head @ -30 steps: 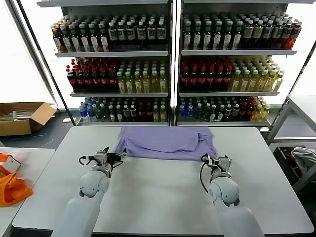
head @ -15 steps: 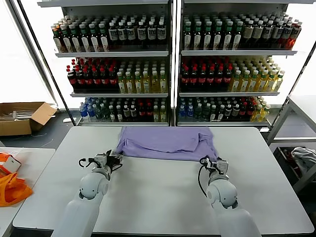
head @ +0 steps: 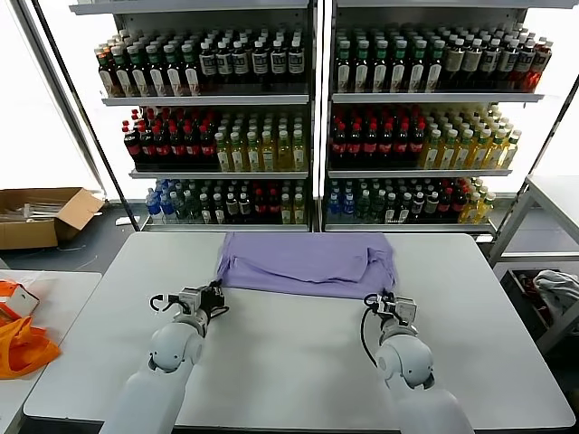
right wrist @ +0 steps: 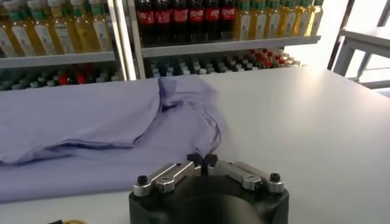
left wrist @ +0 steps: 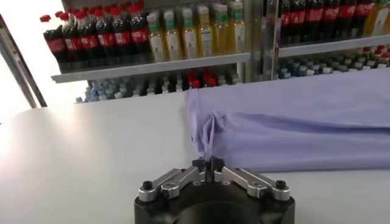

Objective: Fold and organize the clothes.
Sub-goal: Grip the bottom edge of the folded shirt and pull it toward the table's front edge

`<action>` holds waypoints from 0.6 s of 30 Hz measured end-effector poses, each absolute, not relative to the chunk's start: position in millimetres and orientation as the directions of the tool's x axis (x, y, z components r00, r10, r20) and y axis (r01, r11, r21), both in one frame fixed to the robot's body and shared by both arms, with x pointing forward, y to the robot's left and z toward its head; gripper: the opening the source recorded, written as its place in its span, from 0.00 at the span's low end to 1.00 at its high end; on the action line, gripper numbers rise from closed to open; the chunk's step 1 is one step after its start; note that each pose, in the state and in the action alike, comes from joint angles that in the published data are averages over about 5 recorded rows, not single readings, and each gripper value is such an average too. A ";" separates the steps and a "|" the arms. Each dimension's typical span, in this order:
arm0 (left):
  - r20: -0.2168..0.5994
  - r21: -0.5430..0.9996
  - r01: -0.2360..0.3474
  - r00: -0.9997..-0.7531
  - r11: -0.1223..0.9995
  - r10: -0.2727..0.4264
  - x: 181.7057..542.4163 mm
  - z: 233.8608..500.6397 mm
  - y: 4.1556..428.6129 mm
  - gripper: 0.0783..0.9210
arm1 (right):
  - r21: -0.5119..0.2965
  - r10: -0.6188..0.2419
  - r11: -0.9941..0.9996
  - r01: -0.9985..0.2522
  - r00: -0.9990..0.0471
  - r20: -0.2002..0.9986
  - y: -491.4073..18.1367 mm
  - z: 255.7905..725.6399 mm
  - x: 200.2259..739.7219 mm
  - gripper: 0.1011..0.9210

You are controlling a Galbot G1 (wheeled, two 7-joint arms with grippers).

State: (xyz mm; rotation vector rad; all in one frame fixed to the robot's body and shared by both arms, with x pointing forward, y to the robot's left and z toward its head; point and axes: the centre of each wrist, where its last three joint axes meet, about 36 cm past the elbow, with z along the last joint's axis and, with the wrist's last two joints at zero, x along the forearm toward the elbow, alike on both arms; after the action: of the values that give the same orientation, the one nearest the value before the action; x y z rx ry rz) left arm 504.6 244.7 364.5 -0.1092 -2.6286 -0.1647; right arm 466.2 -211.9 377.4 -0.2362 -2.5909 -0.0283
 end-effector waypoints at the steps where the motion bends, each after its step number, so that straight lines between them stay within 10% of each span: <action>1: 0.485 0.099 0.108 -0.873 0.989 0.047 503.7 365.0 244.6 0.01 | -0.028 0.163 0.984 0.173 -0.843 0.513 -212.2 377.5 464.7 0.03; 18: 0.416 0.132 0.136 -0.907 0.982 0.070 457.9 399.6 236.8 0.01 | -0.065 0.158 0.987 0.144 -0.890 0.427 -196.8 414.8 416.5 0.03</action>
State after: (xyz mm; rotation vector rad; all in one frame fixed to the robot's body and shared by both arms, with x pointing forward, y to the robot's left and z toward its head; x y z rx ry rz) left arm 457.9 236.8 399.6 -0.1472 -2.7063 -0.2208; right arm 416.5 -196.8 414.8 -0.2147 -2.6874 0.0434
